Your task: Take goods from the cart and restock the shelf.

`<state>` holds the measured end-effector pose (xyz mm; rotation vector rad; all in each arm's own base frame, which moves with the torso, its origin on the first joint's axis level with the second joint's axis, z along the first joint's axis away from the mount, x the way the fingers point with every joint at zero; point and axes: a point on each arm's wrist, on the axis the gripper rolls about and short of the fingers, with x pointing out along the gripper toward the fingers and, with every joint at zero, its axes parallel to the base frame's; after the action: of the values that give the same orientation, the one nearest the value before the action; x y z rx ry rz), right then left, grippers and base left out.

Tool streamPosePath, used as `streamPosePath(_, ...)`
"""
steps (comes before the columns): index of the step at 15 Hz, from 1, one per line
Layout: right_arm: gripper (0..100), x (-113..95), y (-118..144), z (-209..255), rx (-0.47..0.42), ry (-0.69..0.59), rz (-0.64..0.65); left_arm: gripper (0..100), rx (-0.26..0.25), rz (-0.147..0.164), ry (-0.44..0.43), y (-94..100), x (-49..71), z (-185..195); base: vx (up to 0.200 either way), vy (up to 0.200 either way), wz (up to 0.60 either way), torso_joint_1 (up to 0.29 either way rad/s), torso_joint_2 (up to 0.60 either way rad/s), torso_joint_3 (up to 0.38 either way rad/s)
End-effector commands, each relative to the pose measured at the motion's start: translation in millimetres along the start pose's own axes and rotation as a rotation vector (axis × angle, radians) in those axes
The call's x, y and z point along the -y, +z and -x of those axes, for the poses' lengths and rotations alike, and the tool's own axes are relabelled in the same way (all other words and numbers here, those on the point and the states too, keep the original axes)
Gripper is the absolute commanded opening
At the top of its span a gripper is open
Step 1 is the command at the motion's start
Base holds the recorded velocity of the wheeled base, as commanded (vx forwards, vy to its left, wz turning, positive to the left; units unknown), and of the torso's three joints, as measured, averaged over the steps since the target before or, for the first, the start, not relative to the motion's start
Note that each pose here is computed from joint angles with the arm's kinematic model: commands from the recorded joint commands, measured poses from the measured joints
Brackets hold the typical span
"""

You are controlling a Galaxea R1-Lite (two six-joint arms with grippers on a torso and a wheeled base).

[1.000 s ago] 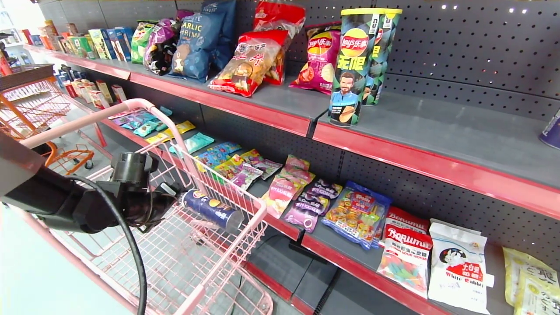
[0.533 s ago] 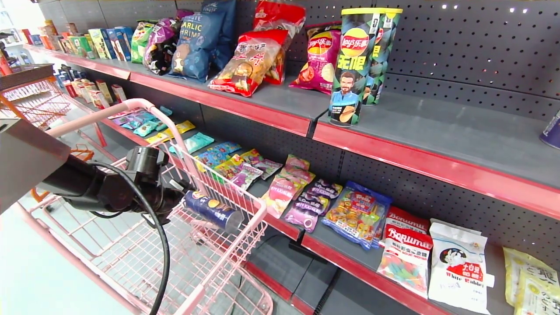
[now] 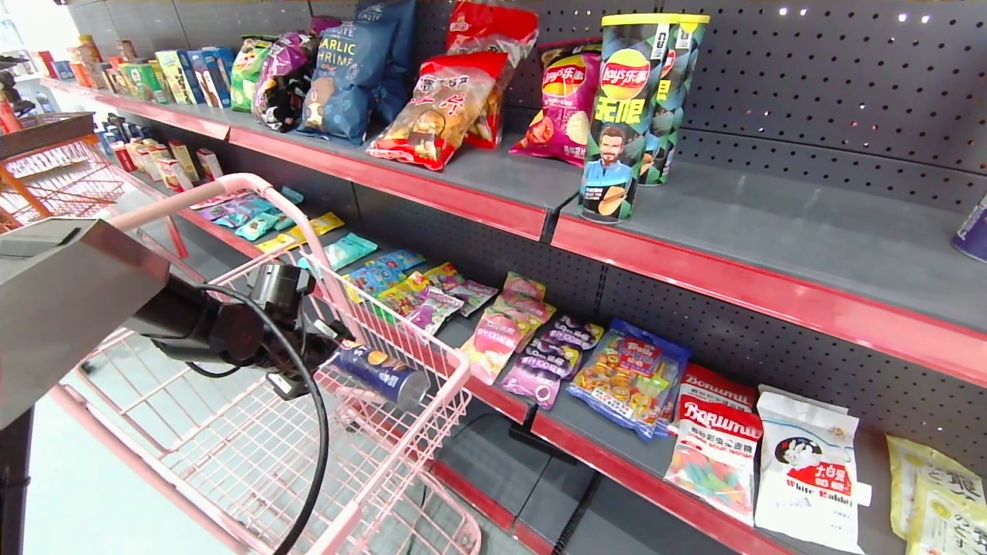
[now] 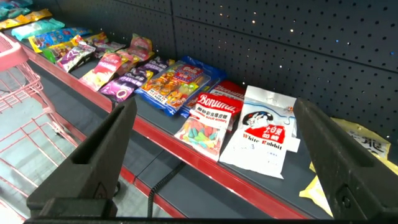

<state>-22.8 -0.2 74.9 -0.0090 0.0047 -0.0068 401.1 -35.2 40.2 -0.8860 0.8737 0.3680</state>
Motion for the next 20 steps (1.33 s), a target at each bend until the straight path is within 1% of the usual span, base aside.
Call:
streamPosePath(1, 100, 0.0, 0.1, 0.0, 0.0, 0.001, 0.0, 100, -0.004, 0.0, 0.006, 2.5, 4.0, -12.0, 0.0, 0.0, 0.0, 0.0, 0.0, 0.0)
streamPosePath(3, 100, 0.0, -0.1, 0.0, -0.001, 0.001, 0.0, 100, -0.003, -0.001, 0.001, 3.8, 7.0, -19.2, 0.0, 0.0, 0.0, 0.0, 0.0, 0.0)
streamPosePath(5, 100, 0.0, 0.1, 0.0, 0.0, 0.001, 0.0, 100, -0.007, -0.002, 0.004, 3.2, 7.2, -26.8, 0.0, 0.0, 0.0, 0.0, 0.0, 0.0)
streamPosePath(7, 100, 0.0, 0.1, 0.0, 0.0, 0.001, 0.0, 100, 0.002, -0.001, -0.009, 6.3, 11.9, -31.2, 0.0, 0.0, 0.0, 0.0, 0.0, 0.0)
streamPosePath(10, 100, 0.0, 0.1, 0.0, 0.0, 0.001, 0.0, 100, 0.01, 0.002, -0.018, 8.9, 15.7, -40.5, 0.0, 0.0, 0.0, 0.0, 0.0, 0.0)
streamPosePath(12, 100, 0.0, 0.1, 0.0, 0.0, 0.001, 0.0, 100, 0.005, -0.003, -0.023, 5.2, 18.8, -46.1, 0.0, 0.0, 0.0, 0.0, 0.0, 0.0)
streamPosePath(13, 100, 0.0, 0.1, 0.0, 0.0, 0.001, 0.0, 100, 0.004, -0.004, -0.024, 4.7, 19.3, -47.9, 0.0, 0.0, 0.0, 0.0, 0.0, 0.0)
streamPosePath(17, 100, 0.0, -0.1, 0.0, -0.001, 0.001, -0.001, 100, -0.009, -0.006, -0.007, 1.6, 14.5, -58.3, 0.0, 0.0, 0.0, 0.0, 0.0, 0.0)
streamPosePath(20, 100, 0.0, -0.1, 0.0, -0.001, 0.001, -0.001, 100, -0.005, -0.007, -0.013, 3.2, 17.0, -63.3, 0.0, 0.0, 0.0, 0.0, 0.0, 0.0)
